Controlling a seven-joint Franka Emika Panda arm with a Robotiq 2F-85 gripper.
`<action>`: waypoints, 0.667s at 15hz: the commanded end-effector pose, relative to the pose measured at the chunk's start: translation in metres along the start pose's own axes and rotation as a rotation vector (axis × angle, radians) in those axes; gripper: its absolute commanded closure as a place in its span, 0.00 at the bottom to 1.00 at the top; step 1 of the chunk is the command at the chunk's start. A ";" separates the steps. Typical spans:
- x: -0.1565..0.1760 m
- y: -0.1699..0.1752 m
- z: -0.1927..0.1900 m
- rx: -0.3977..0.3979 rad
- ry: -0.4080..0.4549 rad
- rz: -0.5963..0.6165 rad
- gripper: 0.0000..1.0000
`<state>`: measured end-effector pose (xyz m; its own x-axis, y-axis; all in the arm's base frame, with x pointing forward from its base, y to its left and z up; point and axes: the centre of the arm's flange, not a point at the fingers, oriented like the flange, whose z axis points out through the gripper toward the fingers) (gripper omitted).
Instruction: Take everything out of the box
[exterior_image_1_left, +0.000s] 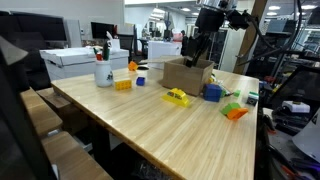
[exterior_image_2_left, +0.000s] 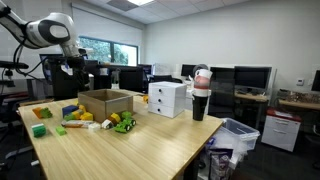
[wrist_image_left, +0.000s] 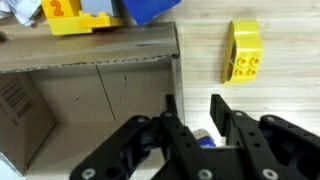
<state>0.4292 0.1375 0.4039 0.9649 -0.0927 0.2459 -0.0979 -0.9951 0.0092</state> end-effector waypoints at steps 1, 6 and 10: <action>0.000 -0.012 -0.013 0.012 0.021 0.015 0.28; 0.001 -0.017 -0.029 0.053 -0.011 -0.112 0.03; 0.009 -0.020 -0.056 0.081 -0.036 -0.251 0.00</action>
<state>0.4287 0.1663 0.4332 0.9685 0.0770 0.2369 0.0827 -0.9965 -0.0141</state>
